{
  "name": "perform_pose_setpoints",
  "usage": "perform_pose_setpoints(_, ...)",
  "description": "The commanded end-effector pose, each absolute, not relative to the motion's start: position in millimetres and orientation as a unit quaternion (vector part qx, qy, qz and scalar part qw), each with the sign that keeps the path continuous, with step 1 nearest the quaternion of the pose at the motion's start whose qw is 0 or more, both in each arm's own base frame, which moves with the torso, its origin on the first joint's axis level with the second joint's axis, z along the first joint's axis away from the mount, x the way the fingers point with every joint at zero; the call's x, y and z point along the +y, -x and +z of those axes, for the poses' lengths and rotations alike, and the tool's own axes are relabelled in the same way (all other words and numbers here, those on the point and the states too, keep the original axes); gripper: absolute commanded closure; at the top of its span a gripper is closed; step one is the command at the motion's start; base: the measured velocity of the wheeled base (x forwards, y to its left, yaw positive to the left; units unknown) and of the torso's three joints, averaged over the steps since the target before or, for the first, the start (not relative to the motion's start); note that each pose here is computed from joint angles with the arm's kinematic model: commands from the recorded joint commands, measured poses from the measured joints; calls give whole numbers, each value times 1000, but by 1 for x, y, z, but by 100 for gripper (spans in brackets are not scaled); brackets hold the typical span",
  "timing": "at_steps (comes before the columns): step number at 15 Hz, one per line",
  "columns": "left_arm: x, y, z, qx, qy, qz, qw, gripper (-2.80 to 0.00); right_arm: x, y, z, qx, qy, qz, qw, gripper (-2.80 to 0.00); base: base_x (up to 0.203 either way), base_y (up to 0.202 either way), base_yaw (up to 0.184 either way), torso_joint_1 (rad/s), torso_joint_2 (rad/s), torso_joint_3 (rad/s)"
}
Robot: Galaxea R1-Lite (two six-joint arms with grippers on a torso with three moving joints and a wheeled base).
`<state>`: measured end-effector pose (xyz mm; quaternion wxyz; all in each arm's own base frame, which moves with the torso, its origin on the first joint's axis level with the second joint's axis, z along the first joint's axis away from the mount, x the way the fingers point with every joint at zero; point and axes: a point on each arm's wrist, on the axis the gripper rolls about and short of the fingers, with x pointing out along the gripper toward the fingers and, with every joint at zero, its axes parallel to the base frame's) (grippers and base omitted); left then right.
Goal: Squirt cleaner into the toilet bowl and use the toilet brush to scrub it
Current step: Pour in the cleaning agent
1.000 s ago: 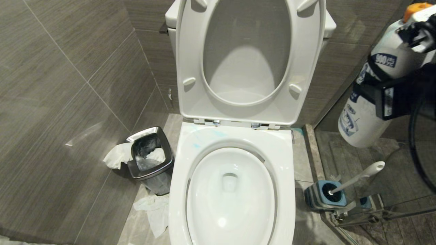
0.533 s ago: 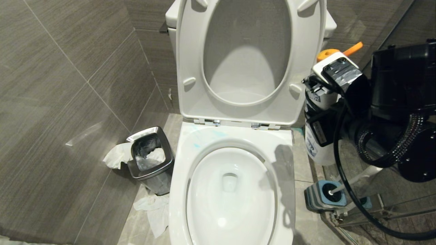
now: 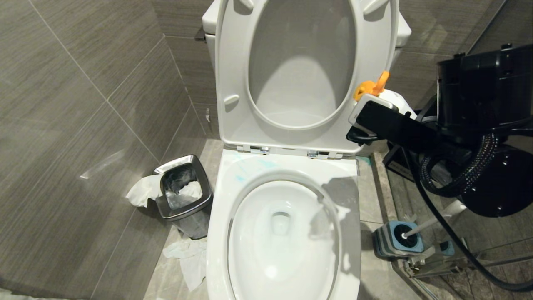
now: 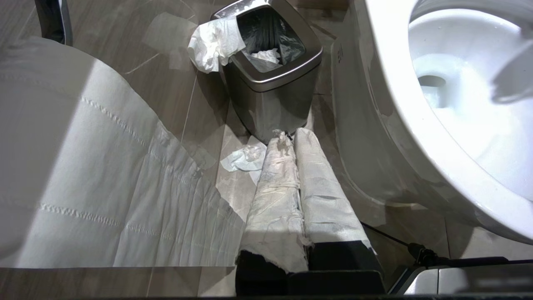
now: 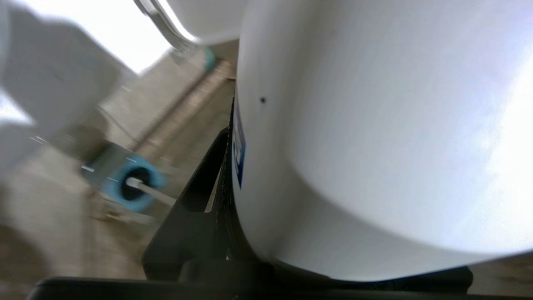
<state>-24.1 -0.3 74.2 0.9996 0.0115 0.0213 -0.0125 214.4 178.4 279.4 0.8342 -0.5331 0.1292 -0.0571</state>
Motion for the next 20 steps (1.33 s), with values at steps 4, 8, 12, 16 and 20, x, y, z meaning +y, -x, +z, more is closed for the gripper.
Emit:
perform_pose_setpoints(4,0,24,74,21,-5,-8,1000,0,187,-223,279,144,647,-55,747,0,0,0,0,0,0,0)
perform_pose_setpoints(8,0,24,74,21,-5,-9,1000,0,186,-223,283,146,709,-46,689,0,0,0,0,0,0,0)
perform_pose_setpoints(12,0,24,74,21,-5,-9,1000,0,188,-223,286,144,761,-33,632,0,0,0,0,0,0,0)
perform_pose_setpoints(16,0,24,74,21,-6,-9,1000,0,195,-222,289,137,802,-21,581,0,0,0,0,0,0,0)
perform_pose_setpoints(20,0,24,74,21,-6,-9,1000,0,200,-227,292,137,832,-18,538,0,0,0,0,0,0,0)
